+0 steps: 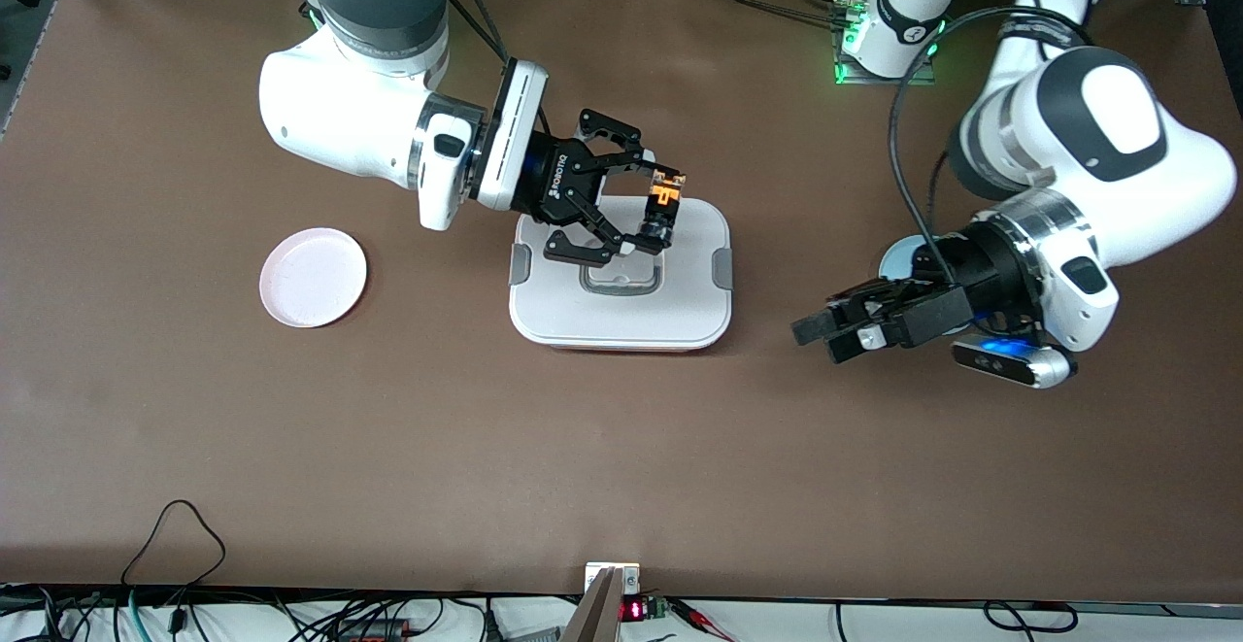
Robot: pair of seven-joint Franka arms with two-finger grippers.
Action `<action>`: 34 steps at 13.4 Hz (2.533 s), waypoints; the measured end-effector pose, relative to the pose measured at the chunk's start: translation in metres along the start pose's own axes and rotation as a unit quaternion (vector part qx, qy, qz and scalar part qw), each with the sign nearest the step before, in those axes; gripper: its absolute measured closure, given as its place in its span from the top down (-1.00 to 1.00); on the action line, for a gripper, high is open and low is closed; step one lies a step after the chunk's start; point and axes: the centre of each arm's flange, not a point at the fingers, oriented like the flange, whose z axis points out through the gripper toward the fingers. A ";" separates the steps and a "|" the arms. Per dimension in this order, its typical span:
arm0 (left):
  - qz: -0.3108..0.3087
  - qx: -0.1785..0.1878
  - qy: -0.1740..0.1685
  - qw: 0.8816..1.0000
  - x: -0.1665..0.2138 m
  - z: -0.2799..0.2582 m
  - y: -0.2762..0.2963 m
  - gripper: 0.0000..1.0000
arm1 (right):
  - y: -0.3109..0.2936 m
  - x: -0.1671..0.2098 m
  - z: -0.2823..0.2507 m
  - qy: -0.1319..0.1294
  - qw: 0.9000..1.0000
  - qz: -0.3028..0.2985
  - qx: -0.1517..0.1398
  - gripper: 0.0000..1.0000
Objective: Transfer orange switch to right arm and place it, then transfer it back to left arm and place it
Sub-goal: 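Hold the switch above the box while the left gripper reaches toward it, then move the left gripper in toward the switch held by the right gripper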
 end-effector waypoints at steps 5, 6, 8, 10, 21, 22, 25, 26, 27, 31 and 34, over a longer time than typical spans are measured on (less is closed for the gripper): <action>0.070 0.137 -0.023 0.988 0.004 -0.027 -0.007 0.96 | 0.000 0.000 0.000 0.000 1.000 0.000 -0.001 0.44; 0.070 0.161 -0.018 0.984 -0.001 -0.026 -0.006 0.96 | 0.000 0.000 0.000 0.000 1.000 0.000 -0.001 0.44; 0.075 0.191 -0.013 0.979 -0.010 -0.023 -0.002 0.96 | 0.000 0.000 0.000 0.000 1.000 0.000 -0.001 0.44; 0.075 0.200 -0.014 0.977 -0.019 -0.018 0.001 0.96 | -0.001 0.001 0.001 0.000 1.000 -0.001 0.001 0.44; 0.022 0.265 -0.101 0.959 -0.049 -0.050 0.003 0.96 | 0.002 -0.011 0.009 -0.004 1.000 0.007 -0.008 0.44; 0.026 0.277 -0.105 0.955 -0.058 -0.060 0.012 0.96 | 0.002 -0.011 0.009 -0.005 1.000 0.007 -0.008 0.44; 0.042 0.306 -0.105 0.945 -0.068 -0.080 0.020 0.96 | 0.002 -0.011 0.009 -0.005 1.000 0.007 -0.010 0.44; 0.043 0.333 -0.115 0.935 -0.070 -0.081 0.012 0.94 | 0.003 -0.011 0.008 -0.004 1.000 0.007 -0.012 0.44; 0.042 0.363 -0.122 0.923 -0.073 -0.078 0.004 0.93 | 0.003 -0.011 0.008 -0.004 1.000 0.007 -0.013 0.44; 0.028 0.431 -0.138 0.891 -0.109 -0.024 -0.013 0.90 | -0.002 -0.011 0.013 -0.005 1.000 0.006 -0.016 0.44; 0.021 0.406 -0.126 0.905 -0.094 -0.007 -0.020 0.90 | -0.001 -0.012 0.013 -0.005 1.000 0.006 -0.020 0.44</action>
